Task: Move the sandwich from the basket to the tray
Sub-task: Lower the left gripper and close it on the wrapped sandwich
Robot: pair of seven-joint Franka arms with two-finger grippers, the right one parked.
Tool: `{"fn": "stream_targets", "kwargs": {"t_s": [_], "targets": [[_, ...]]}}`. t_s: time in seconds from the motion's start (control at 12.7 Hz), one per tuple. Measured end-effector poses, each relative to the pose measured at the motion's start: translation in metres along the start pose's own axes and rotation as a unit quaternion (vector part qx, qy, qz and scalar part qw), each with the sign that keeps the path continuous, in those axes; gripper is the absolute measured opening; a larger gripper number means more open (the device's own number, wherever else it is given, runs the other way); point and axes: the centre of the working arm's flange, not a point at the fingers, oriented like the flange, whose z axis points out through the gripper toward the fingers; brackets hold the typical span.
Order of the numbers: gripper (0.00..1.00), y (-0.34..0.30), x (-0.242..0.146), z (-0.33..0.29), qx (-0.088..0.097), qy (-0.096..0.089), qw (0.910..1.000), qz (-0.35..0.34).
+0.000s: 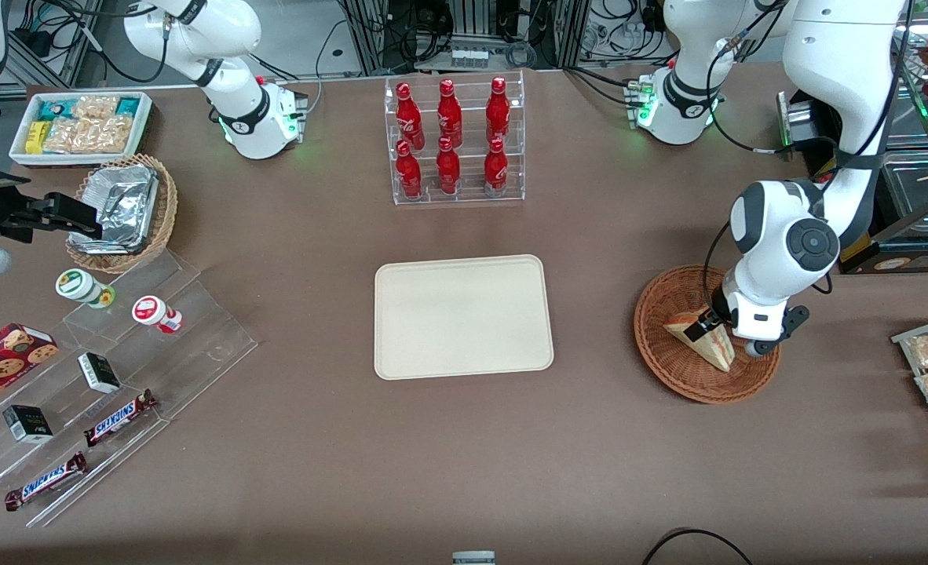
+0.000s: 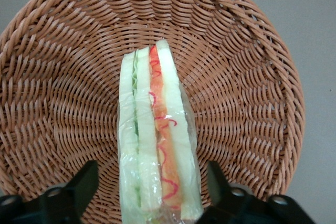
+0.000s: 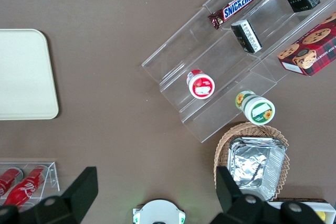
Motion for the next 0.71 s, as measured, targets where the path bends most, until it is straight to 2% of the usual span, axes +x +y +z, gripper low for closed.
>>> {"fn": "stream_targets", "kwargs": {"t_s": [0.31, 0.47, 0.71], "targets": [[0.37, 0.003, 0.004, -0.004, -0.004, 0.005, 0.9999, -0.011], [0.28, 0.007, 0.007, -0.009, -0.006, 0.006, 0.9999, -0.012], [0.24, 0.02, 0.019, -0.045, 0.002, -0.003, 0.9999, -0.01]]}}
